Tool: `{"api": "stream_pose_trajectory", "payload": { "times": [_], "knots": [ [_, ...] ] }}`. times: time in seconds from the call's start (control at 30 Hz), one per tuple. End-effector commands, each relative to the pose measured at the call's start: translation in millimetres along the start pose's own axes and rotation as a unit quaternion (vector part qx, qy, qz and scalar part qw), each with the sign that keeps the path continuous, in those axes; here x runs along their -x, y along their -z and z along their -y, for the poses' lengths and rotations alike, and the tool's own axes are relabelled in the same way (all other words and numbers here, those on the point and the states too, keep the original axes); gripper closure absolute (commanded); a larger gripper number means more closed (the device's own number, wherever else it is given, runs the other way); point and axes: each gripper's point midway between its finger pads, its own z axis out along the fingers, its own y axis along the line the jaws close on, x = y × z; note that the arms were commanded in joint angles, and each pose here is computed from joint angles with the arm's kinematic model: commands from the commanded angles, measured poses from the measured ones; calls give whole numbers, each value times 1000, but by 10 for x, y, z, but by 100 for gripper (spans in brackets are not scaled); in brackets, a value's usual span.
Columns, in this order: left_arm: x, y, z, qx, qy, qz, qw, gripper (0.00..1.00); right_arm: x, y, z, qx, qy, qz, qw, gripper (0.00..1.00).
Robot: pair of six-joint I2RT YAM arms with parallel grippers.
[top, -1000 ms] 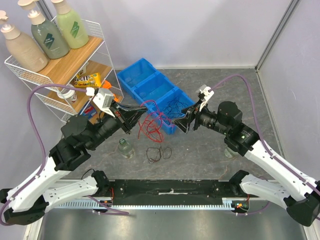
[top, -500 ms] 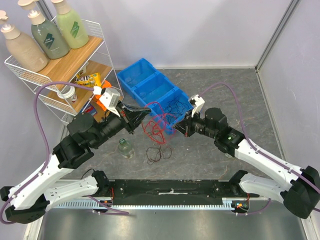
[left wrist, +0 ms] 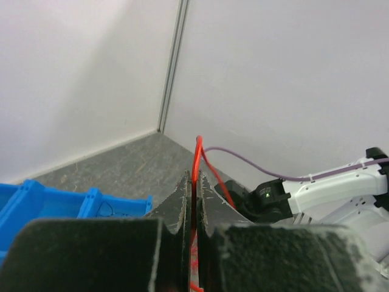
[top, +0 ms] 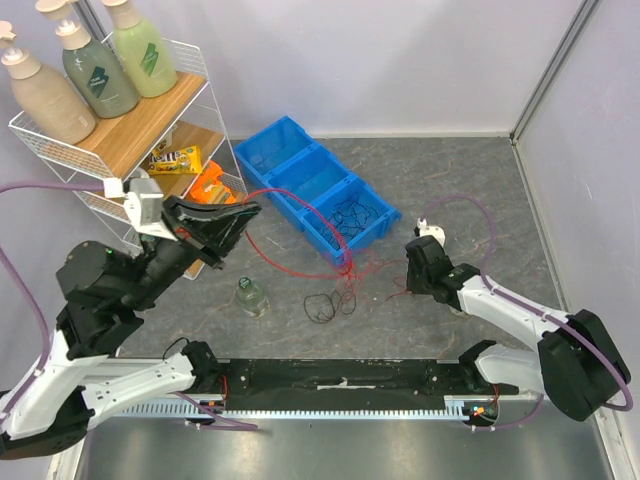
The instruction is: Untangle the cables
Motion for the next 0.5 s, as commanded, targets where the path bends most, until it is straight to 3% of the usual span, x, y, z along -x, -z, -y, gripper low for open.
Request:
{"api": "stream_pose_trajectory", "payload": {
  "times": [0.0, 0.2, 0.37, 0.47],
  "knots": [
    [338, 106, 21, -2, -16, 48, 999, 98, 264, 83, 61, -28, 1, 36, 999, 100],
    [606, 269, 26, 0, -2, 97, 995, 98, 230, 28, 224, -73, -12, 12, 997, 100],
    [727, 214, 27, 8, 3, 105, 994, 98, 327, 85, -97, 17, 0, 18, 1000, 100],
    [653, 67, 46, 6, 11, 89, 996, 98, 425, 150, -112, 22, 13, 35, 999, 100]
  ]
}}
